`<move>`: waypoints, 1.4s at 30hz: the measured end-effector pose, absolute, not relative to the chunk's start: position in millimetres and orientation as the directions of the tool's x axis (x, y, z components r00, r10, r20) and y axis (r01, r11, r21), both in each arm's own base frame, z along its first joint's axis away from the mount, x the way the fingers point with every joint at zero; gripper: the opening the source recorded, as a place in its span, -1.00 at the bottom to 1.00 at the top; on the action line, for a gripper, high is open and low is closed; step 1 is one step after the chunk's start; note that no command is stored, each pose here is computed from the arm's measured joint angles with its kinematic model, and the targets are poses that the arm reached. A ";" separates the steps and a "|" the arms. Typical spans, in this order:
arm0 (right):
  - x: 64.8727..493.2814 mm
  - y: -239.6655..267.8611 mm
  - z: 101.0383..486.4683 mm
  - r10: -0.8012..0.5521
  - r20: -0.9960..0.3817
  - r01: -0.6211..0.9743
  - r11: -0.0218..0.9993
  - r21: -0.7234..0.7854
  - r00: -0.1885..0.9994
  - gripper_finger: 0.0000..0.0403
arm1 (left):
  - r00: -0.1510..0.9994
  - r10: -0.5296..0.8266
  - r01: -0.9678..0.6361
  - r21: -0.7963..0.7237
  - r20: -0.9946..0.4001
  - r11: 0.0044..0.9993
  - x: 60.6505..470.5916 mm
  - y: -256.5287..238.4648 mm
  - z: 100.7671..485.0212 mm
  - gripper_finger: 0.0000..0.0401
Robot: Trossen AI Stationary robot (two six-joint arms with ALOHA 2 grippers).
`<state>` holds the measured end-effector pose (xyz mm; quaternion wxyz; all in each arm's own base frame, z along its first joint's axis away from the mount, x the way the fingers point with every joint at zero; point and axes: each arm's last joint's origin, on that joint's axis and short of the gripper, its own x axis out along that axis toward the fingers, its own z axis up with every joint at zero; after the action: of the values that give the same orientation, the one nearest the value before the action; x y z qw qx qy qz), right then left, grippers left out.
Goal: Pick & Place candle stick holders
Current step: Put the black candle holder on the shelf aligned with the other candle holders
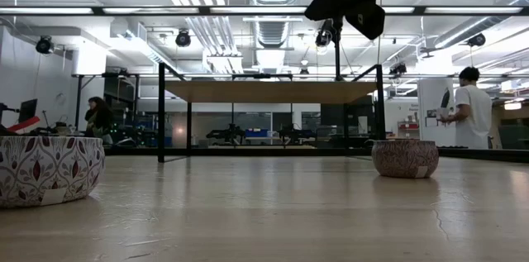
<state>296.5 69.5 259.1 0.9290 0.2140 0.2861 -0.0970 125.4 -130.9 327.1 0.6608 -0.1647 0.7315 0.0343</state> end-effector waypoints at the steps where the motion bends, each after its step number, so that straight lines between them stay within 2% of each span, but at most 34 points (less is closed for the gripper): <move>1: 296.5 69.5 259.1 -0.058 -0.573 0.303 0.890 0.342 0.818 -0.96 | -0.072 -0.195 -0.286 -0.167 -0.978 0.944 125.4 -130.9 327.1 -0.01; 6: 296.6 69.5 259.2 -0.057 -0.573 0.302 0.890 0.342 0.818 -0.96 | -0.062 -0.188 -0.287 -0.163 -0.980 0.944 125.8 -130.7 327.1 -0.28; 9: 296.9 69.6 259.6 -0.057 -0.568 0.300 0.889 0.345 0.821 -0.96 | -0.051 -0.186 -0.288 -0.164 -0.981 0.944 126.1 -130.7 327.5 -0.38; 15: 299.9 70.4 264.0 -0.048 -0.523 0.274 0.891 0.363 0.851 -0.96 | -0.034 -0.187 -0.301 -0.169 -0.982 0.938 127.8 -130.5 328.3 -0.37; 23: 306.9 71.8 276.3 -0.002 -0.401 0.183 0.892 0.414 0.916 -0.96 | 0.137 -0.241 -0.325 -0.273 -0.961 0.905 148.0 -124.5 343.4 -0.35; 27: 309.9 67.1 280.0 0.031 -0.365 0.146 0.882 0.447 0.930 -0.94 | 0.180 -0.238 -0.341 -0.288 -0.954 0.895 158.8 -113.1 347.1 -0.35; 31: 312.4 64.2 286.3 0.048 -0.341 0.124 0.878 0.463 0.939 -0.77 | 0.217 -0.235 -0.340 -0.299 -0.947 0.892 168.0 -100.8 353.3 -0.35; 38: 320.4 61.4 297.6 0.036 -0.312 0.116 0.884 0.454 0.949 -0.25 | 0.327 -0.227 -0.361 -0.343 -0.918 0.867 182.6 -73.4 375.0 -0.35; 42: 338.3 63.8 302.2 0.040 -0.308 0.102 0.896 0.433 0.951 -0.05 | 0.380 -0.208 -0.364 -0.352 -0.901 0.862 196.3 -59.8 387.3 -0.35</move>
<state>338.3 63.8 302.2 0.9609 0.2280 0.1564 -0.0162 196.3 -59.8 387.3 0.7896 -0.2577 0.5547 0.0493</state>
